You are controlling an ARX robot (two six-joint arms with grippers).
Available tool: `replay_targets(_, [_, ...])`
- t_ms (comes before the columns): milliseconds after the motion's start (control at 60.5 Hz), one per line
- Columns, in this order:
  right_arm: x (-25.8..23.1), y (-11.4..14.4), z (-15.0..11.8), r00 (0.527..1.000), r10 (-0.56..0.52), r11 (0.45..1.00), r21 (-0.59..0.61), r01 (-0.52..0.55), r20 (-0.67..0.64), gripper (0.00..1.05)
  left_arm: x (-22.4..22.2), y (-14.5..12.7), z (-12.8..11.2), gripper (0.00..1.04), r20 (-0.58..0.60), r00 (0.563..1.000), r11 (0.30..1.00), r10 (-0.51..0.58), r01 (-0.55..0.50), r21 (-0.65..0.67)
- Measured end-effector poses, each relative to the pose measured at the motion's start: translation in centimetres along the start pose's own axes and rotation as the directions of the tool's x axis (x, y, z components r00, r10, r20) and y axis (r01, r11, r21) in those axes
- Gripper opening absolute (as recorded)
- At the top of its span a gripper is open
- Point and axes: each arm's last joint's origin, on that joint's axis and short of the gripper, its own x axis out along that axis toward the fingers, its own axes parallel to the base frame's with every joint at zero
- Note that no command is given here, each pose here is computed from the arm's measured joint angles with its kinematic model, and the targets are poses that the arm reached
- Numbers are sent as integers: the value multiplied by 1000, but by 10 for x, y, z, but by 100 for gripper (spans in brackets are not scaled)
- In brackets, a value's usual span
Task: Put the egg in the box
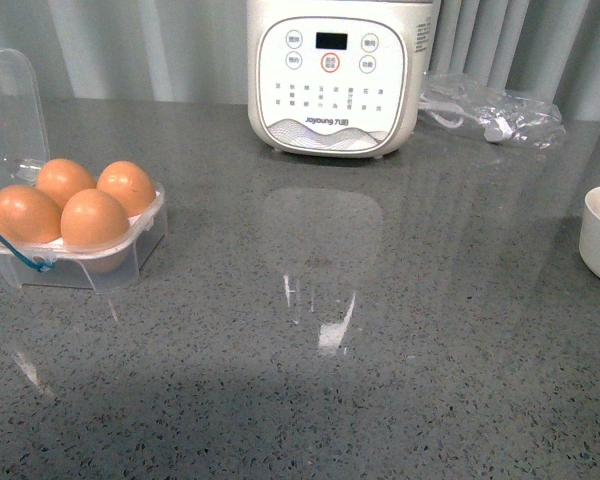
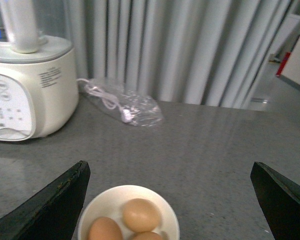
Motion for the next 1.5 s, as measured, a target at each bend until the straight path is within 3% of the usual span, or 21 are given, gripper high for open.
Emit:
replay_targets(132, [-6,-5,-1,999,-34,999,-8,34,13,98,0,0,0,98,0,1000,1000,0,0,0])
replay_targets(182, [-6,-7,-3,1000,18,1000,11,-18,13,93,0,0,0,98,0,1000,1000,0,0,0])
replay_targets(264, [-12,-8,-17,993,118,991,68,-118,17,77,0,0,0,98,0,1000,1000,1,-1,0])
replay_targets(496, [-30,-7,-52,993,118,987,108,-118,5,38,0,0,0,98,0,1000,1000,0,0,0])
replay_targets(661, [-43,-6,-72,993,121,986,111,-121,5,3,0,0,0,98,0,1000,1000,0,0,0])
replay_targets(1504, [-73,-5,-113,993,120,986,112,-121,19,3,0,0,0,98,0,1000,1000,0,0,0])
